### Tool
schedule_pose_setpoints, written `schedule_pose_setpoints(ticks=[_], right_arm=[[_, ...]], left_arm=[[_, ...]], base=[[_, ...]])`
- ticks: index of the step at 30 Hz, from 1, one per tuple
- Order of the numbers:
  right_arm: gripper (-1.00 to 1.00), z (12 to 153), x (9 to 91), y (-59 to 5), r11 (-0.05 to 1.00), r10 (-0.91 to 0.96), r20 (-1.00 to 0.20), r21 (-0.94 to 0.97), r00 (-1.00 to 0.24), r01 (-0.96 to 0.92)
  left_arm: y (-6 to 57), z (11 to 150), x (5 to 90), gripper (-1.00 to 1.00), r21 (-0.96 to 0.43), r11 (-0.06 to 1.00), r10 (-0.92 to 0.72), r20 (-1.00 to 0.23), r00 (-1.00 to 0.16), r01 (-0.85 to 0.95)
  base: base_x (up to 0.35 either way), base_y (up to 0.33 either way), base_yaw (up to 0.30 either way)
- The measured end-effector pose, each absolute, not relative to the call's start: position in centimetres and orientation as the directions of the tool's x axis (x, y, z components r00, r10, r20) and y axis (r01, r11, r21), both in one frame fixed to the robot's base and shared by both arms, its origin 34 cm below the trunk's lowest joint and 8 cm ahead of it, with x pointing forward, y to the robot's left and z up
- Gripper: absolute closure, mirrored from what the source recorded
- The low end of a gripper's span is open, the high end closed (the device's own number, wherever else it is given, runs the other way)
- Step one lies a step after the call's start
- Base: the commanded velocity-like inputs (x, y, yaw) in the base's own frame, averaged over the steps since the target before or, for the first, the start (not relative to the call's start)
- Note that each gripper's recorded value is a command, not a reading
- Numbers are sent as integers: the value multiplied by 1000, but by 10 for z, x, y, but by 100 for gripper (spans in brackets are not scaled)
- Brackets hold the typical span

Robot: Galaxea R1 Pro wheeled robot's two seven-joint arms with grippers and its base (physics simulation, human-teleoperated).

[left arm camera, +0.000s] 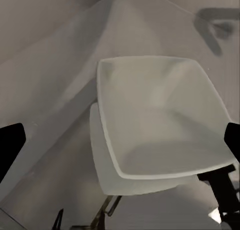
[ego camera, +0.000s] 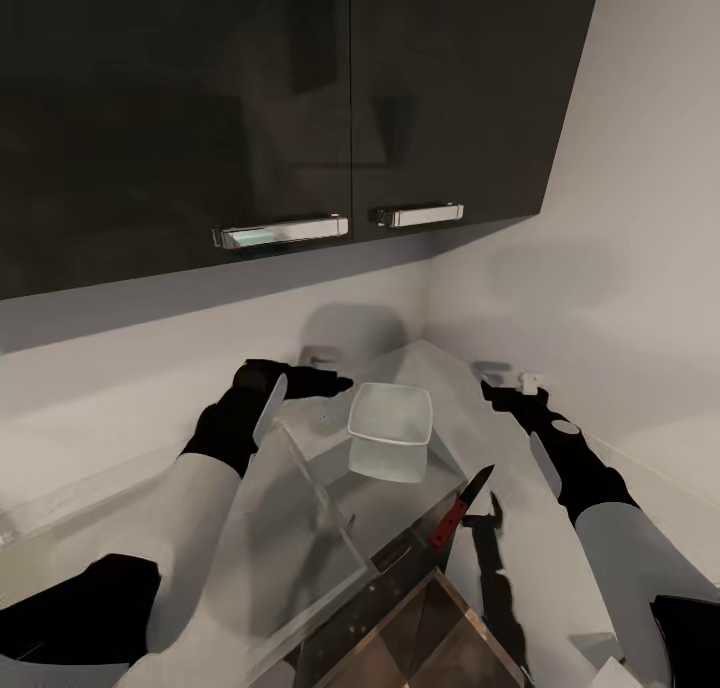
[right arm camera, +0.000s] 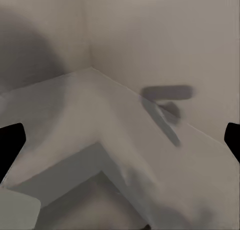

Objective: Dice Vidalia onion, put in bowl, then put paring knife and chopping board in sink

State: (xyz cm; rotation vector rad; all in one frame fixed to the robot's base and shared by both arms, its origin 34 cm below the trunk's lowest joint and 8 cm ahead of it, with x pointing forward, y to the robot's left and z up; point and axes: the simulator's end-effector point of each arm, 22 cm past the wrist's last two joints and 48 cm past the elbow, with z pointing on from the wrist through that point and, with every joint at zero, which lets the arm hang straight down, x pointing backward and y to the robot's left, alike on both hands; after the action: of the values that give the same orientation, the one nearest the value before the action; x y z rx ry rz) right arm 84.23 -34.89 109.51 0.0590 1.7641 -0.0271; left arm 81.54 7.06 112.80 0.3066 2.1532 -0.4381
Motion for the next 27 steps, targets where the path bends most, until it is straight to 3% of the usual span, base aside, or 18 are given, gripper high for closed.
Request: schedule_pose_setpoints(ticks=[14, 27], right_arm=[[-100, 1096, 843, -341, 999, 31, -981, 23, -189, 47], [-100, 1105, 845, -339, 999, 27, -985, 20, -169, 43]], left_arm=[[78, 1101, 828, -100, -156, 940, 100, -724, -683, 303], [87, 1083, 824, -100, -140, 953, 101, -693, -714, 270]], base=[[0, 0, 0], [0, 0, 0]])
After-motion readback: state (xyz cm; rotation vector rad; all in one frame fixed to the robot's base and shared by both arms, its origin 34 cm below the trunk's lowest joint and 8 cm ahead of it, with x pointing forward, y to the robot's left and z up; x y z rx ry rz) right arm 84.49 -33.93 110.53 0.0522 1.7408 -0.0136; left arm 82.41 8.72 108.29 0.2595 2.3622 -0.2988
